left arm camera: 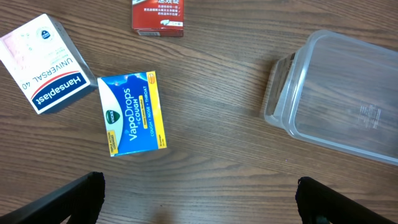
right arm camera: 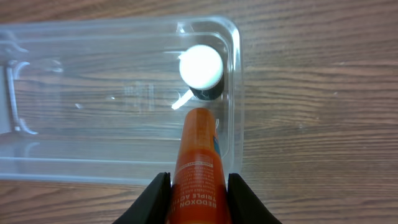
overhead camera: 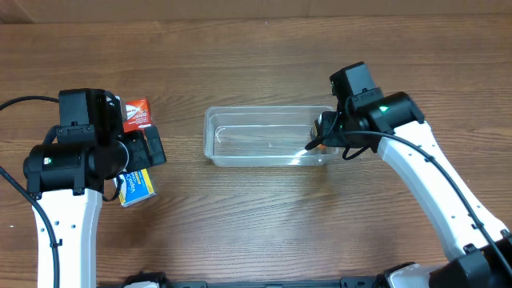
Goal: Pack container
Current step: 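Place the orange tube beside the bottle in the container, then grasp the blue VapoDrops box with the left gripper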
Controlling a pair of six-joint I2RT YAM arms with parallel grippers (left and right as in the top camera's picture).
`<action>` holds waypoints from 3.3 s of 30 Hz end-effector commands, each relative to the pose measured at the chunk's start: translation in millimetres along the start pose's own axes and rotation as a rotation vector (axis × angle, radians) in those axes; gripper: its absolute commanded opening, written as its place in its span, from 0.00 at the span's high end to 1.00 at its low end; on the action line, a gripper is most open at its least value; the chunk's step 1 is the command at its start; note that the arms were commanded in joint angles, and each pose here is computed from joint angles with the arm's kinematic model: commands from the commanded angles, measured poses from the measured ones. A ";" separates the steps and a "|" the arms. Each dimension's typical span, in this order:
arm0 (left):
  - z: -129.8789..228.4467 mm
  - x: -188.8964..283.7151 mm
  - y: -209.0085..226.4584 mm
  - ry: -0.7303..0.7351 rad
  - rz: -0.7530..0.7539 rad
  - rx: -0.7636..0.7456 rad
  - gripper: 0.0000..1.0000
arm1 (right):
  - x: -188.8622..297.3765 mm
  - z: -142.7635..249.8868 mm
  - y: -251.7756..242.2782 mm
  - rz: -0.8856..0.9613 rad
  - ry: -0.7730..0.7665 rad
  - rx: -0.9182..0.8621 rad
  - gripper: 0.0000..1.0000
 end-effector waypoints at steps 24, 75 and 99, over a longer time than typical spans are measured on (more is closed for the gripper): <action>-3.3 5.4 -1.9 -0.019 0.000 -0.011 0.00 | -36.4 1.7 0.5 0.025 0.043 0.029 0.37; 28.3 -211.8 88.2 0.497 -0.249 0.217 0.00 | 46.0 21.2 -177.8 0.021 -0.008 -0.579 0.00; 31.5 -219.6 89.2 0.532 -0.256 0.228 0.27 | 46.0 21.1 -177.9 0.021 -0.008 -0.579 0.00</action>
Point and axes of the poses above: each gripper's point midway between its finger pads, its own x axis back along the fingers, its own y axis along the line the jaws close on, z = x × y, the point moved 7 cm from there along x, back along the fingers, and after that the axes turned 1 degree about x, right-handed, at the moved point
